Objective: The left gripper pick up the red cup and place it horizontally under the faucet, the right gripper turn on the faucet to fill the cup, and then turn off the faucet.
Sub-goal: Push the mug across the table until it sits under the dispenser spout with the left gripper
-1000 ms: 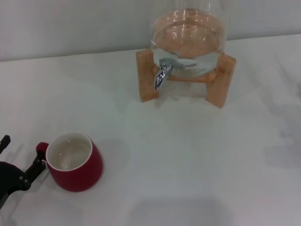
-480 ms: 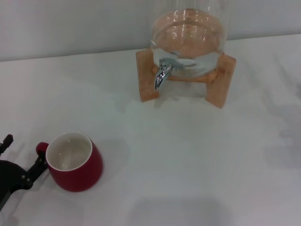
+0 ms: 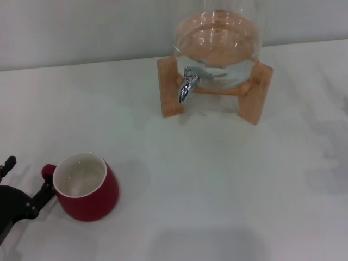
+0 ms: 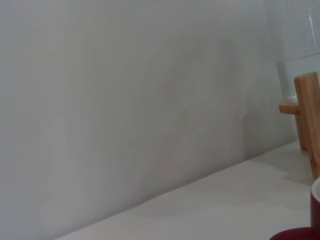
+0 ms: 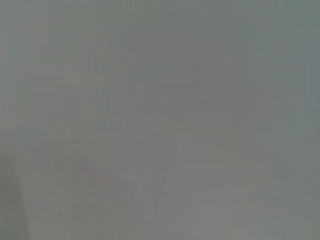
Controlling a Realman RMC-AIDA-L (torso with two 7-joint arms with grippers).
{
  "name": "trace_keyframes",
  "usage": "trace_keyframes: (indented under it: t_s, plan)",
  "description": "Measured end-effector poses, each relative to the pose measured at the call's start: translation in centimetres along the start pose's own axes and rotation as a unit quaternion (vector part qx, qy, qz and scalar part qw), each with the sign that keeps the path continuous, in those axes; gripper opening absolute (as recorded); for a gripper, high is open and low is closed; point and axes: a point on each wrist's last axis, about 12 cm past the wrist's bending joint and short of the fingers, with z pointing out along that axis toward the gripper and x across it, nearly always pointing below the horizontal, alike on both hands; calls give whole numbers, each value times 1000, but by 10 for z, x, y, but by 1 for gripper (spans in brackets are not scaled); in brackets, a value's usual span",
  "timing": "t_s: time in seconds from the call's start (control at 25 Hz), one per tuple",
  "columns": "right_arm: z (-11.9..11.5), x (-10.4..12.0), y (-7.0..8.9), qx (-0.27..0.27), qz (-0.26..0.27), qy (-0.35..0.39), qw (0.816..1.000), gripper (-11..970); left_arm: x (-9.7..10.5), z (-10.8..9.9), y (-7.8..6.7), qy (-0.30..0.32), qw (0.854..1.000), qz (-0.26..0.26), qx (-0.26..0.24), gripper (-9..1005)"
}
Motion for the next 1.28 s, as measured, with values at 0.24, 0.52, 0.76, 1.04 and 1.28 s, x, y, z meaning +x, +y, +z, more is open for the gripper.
trace_keyframes:
  t_s: [0.24, 0.52, 0.76, 1.04, 1.28]
  plan:
    - [0, 0, 0, 0, 0, 0, 1000, 872, 0, 0, 0, 0, 1000, 0, 0, 877]
    - [0, 0, 0, 0, 0, 0, 1000, 872, 0, 2, 0, 4, 1000, -2, 0, 813]
    - [0, 0, 0, 0, 0, -1, 1000, 872, 0, 6, 0, 8, 1000, -3, 2, 764]
    - [0, -1, 0, -1, -1, -1, 1000, 872, 0, 7, -1, 8, 1000, -3, 5, 760]
    - [1, -1, 0, -1, -1, -2, 1000, 872, 0, 7, -2, 8, 1000, -2, 9, 757]
